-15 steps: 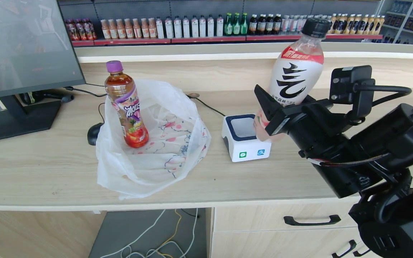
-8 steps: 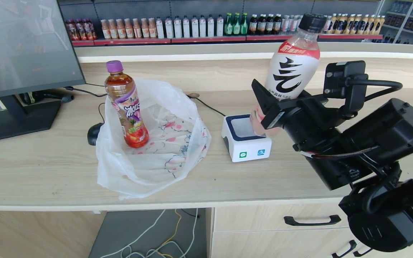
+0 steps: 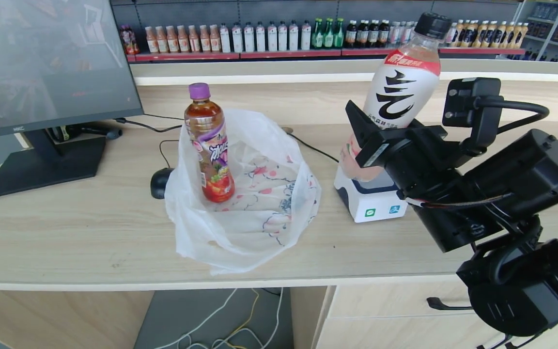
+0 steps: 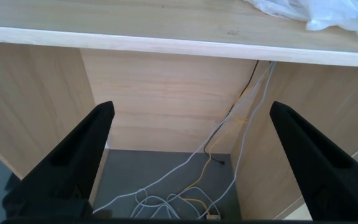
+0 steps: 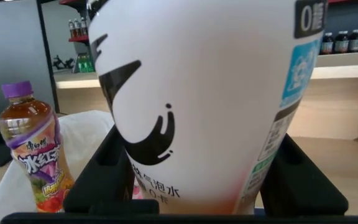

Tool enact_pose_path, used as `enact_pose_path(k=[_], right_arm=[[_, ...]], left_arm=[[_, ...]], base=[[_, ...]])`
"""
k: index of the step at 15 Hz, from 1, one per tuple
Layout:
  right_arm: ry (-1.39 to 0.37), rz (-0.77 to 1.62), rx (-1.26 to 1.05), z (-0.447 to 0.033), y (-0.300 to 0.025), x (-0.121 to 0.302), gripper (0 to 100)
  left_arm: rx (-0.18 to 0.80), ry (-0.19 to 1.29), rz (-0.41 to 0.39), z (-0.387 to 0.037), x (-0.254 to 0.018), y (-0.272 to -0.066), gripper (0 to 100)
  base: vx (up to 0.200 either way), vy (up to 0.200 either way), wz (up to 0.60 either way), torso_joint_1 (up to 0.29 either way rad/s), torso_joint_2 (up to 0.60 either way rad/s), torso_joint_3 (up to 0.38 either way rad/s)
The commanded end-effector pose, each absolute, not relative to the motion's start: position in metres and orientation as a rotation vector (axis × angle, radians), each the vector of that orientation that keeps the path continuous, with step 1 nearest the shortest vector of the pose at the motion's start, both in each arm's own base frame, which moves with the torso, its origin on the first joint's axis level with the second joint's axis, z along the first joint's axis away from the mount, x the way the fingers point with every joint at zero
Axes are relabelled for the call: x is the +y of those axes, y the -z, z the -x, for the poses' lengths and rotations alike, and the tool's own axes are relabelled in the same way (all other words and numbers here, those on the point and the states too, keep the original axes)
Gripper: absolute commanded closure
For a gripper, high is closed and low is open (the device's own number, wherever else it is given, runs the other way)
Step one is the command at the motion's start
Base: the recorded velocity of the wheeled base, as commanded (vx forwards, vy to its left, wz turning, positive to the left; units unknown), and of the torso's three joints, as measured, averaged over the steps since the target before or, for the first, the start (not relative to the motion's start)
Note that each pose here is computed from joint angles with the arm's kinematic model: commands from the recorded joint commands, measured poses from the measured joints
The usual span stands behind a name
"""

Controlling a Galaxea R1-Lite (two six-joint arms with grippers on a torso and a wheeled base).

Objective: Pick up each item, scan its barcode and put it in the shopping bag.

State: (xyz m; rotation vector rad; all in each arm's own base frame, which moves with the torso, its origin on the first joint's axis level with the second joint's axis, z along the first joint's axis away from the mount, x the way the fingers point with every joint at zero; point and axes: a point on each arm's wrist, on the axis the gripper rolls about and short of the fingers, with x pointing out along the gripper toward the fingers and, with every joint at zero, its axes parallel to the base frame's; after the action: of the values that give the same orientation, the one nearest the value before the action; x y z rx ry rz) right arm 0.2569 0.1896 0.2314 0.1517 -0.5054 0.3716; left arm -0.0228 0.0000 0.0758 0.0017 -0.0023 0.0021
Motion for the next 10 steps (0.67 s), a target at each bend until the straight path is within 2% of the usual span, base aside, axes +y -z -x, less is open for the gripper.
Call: enact_pose_path(k=[1, 9, 10], right_arm=[[-0.374, -0.151, -0.504, -0.2568, -0.2307, 0.1903, 100], [-0.375, -0.148, -0.496, -0.2585, -0.2277, 0.1916, 100], [-0.375, -0.147, -0.494, -0.2584, -0.2273, 0.1915, 100]], left_arm=[[-0.003, -0.003, -0.002, 0.0228, 0.0, -0.0758, 0], [-0.003, -0.003, -0.002, 0.0228, 0.0, -0.0758, 0], [-0.003, -0.003, -0.002, 0.0228, 0.0, -0.0758, 0]], base=[[0.0, 0.2, 0.0, 0.007, 0.0, 0.002], [0.0, 0.2, 0.0, 0.002, 0.0, -0.001], [0.0, 0.0, 0.0, 0.0, 0.0, 0.0]])
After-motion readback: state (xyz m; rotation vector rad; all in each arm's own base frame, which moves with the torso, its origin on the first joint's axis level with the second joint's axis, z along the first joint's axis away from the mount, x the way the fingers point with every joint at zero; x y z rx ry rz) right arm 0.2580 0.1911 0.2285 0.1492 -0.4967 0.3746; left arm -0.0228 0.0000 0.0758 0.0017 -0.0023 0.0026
